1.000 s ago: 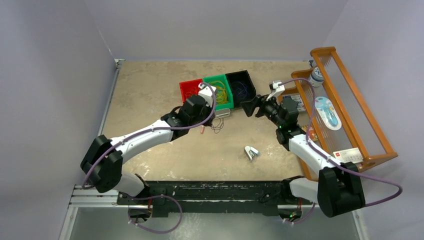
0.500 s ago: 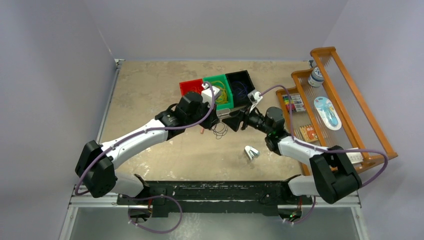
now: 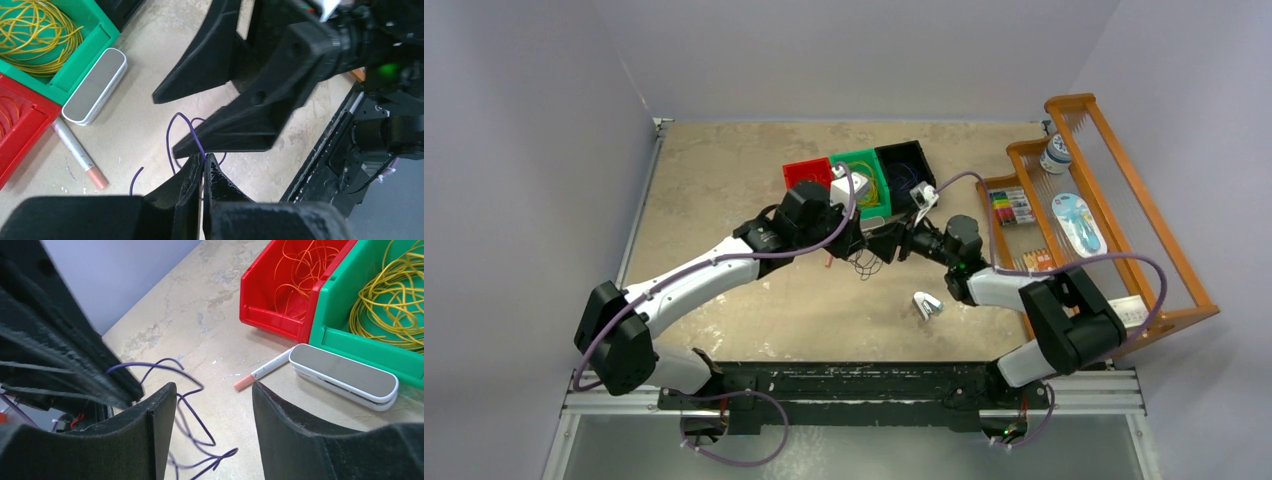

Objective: Untangle the cables

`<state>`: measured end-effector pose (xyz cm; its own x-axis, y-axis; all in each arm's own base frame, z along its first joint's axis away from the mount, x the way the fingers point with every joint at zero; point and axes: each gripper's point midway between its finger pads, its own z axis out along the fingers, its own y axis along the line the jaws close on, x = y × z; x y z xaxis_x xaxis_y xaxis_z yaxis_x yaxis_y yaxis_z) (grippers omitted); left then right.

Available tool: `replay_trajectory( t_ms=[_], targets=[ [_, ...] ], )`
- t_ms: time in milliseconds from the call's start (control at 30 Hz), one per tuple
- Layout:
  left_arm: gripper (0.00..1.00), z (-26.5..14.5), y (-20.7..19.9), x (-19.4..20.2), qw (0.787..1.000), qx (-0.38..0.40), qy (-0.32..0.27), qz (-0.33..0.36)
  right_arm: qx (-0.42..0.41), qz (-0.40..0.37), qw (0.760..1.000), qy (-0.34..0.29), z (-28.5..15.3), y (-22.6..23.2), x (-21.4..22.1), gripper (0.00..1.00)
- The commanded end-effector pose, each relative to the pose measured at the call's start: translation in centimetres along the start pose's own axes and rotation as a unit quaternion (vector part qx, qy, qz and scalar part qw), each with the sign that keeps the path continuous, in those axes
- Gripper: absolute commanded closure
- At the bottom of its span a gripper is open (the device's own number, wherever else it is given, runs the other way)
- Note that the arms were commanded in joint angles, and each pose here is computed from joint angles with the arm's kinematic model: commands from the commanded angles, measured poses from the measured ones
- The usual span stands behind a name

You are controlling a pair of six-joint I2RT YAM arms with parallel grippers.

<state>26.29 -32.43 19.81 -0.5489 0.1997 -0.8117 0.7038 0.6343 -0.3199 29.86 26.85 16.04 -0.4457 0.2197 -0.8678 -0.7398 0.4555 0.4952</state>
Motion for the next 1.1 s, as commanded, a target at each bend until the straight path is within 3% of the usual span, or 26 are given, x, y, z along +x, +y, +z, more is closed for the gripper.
replay_trajectory(
  t_ms=[0, 200, 400, 533, 733, 1067],
  targets=[
    [1.00, -1.4, -2.8, -3.7, 0.997, 0.049, -0.047, 0.023, -0.040, -0.012, 0.998, -0.056, 1.8, 1.2, -3.1, 0.42],
    [1.00, -2.2, -3.9, -4.5, 0.997, 0.063, -0.044, 0.027, -0.055, 0.002, 0.997, -0.058, 4.3, 1.6, -2.6, 0.48],
    [1.00, -4.4, -4.4, -6.9, 0.995, 0.054, -0.075, 0.031, 0.014, 0.026, 0.999, -0.037, 5.3, -1.1, -0.4, 0.60],
    [1.00, -6.1, -4.4, -8.6, 0.994, 0.037, -0.095, 0.032, 0.078, 0.038, 0.996, -0.025, 4.9, -3.5, 0.6, 0.73],
    [1.00, -8.9, -3.7, -11.1, 0.991, -0.010, -0.129, 0.040, 0.161, 0.031, 0.986, -0.018, 3.3, -6.2, 1.5, 0.83],
    [1.00, -10.3, -3.0, -11.8, 0.989, -0.041, -0.136, 0.049, 0.213, 0.031, 0.977, -0.012, 1.0, -7.2, 2.3, 1.00]
  ],
)
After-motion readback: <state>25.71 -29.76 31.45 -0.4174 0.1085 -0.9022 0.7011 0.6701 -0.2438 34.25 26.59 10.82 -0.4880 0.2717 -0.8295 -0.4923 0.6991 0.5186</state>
